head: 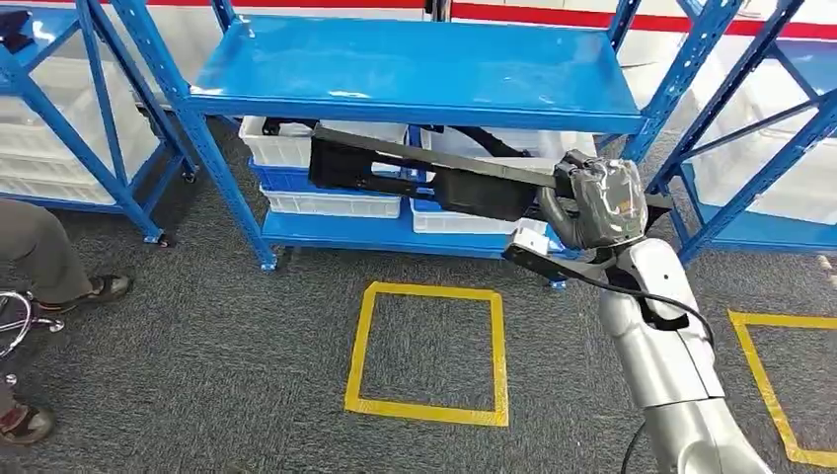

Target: Take the parts from the cabinet and place them on the table.

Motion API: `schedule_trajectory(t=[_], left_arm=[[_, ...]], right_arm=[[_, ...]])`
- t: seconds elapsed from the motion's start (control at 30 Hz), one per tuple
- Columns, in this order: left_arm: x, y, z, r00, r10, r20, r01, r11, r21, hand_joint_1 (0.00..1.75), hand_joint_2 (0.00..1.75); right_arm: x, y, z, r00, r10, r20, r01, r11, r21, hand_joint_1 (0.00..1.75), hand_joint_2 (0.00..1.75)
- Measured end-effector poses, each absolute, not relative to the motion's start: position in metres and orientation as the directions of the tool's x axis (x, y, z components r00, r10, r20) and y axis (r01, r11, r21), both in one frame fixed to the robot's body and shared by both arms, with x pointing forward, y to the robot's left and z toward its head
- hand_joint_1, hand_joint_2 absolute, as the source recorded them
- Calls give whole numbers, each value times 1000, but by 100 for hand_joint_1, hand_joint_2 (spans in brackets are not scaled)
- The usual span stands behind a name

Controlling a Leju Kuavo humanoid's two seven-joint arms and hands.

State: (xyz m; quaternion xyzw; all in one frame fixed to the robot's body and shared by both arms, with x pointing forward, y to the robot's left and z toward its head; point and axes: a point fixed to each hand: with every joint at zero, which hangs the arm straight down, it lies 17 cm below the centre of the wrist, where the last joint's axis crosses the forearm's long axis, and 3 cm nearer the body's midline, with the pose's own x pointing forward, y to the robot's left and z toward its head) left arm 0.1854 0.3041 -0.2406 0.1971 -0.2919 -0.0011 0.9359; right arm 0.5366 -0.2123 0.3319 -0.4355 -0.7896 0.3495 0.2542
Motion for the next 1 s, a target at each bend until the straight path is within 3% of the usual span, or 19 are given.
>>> schedule_trajectory(t=[1.0], left_arm=[[184, 302, -241, 832, -123, 540, -109, 920, 376, 0, 175]], right_arm=[[532, -224, 320, -494, 857, 145, 488, 412, -769, 175, 0]])
